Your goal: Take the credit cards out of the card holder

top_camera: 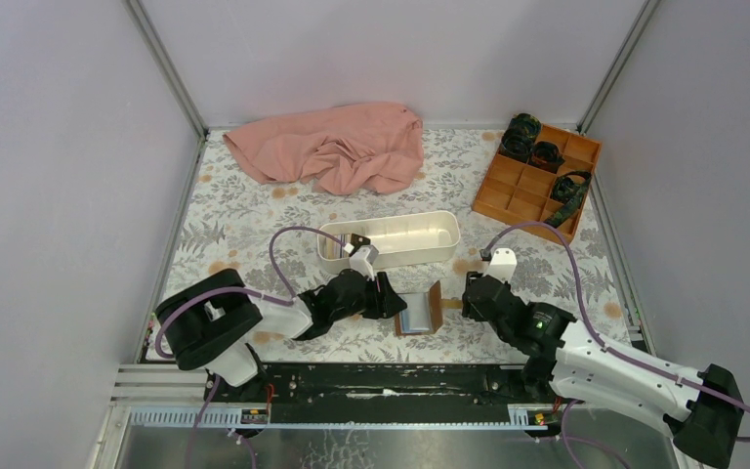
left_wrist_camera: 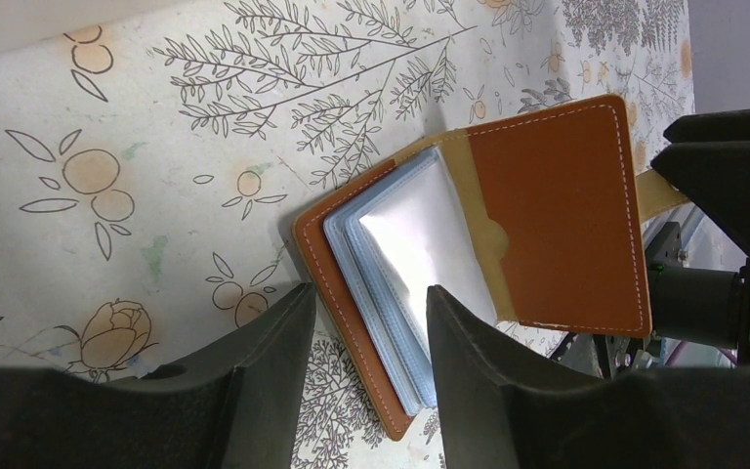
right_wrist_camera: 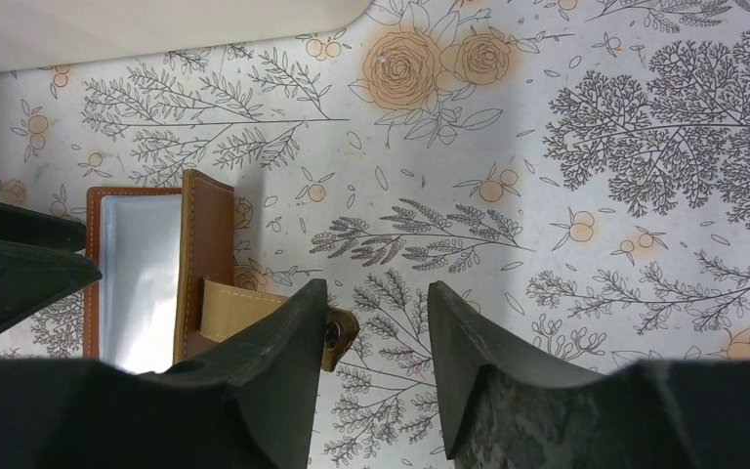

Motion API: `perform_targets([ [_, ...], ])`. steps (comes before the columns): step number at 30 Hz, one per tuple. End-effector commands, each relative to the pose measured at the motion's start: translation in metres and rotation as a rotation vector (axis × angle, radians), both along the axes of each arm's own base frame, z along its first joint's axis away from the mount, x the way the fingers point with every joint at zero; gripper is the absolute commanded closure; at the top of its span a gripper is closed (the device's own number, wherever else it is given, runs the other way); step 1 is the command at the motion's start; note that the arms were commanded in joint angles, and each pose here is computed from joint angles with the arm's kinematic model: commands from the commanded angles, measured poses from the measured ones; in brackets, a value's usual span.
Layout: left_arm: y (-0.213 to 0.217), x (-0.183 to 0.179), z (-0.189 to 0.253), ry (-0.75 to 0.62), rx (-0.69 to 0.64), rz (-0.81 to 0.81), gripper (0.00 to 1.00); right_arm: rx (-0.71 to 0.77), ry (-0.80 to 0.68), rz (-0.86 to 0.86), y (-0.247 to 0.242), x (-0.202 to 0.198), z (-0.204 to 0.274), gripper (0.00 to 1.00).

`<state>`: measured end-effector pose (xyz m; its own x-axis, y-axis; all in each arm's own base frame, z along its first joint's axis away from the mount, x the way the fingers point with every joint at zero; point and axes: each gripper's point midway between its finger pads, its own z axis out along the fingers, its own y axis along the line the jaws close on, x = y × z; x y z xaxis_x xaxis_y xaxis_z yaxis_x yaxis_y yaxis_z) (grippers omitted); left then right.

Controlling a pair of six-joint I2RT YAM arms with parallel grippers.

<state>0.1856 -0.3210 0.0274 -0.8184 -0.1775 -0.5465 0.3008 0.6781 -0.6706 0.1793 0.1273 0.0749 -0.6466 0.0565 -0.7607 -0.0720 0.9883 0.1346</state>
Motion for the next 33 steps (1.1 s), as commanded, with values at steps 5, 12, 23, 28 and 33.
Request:
perform_targets([
  [5, 0.001, -0.002, -0.001, 0.000, 0.006, -0.013, 0.46, 0.024, -0.042, 0.003, 0.007, 0.009, 0.014, 0.95],
  [12, 0.007, -0.003, 0.005, -0.006, 0.006, 0.000, 0.46, 0.021, -0.025, -0.027, 0.005, 0.009, 0.008, 1.00],
  [23, -0.016, -0.003, 0.058, -0.096, -0.074, -0.034, 0.47, 0.043, -0.002, -0.019, 0.009, 0.005, -0.002, 1.00],
  [28, -0.051, 0.001, 0.056, -0.115, -0.054, -0.081, 0.47, 0.074, -0.001, -0.011, 0.015, 0.005, -0.001, 1.00],
  [33, -0.074, 0.014, 0.030, -0.112, -0.006, -0.090, 0.48, 0.125, -0.005, 0.023, 0.022, 0.003, 0.001, 0.91],
])
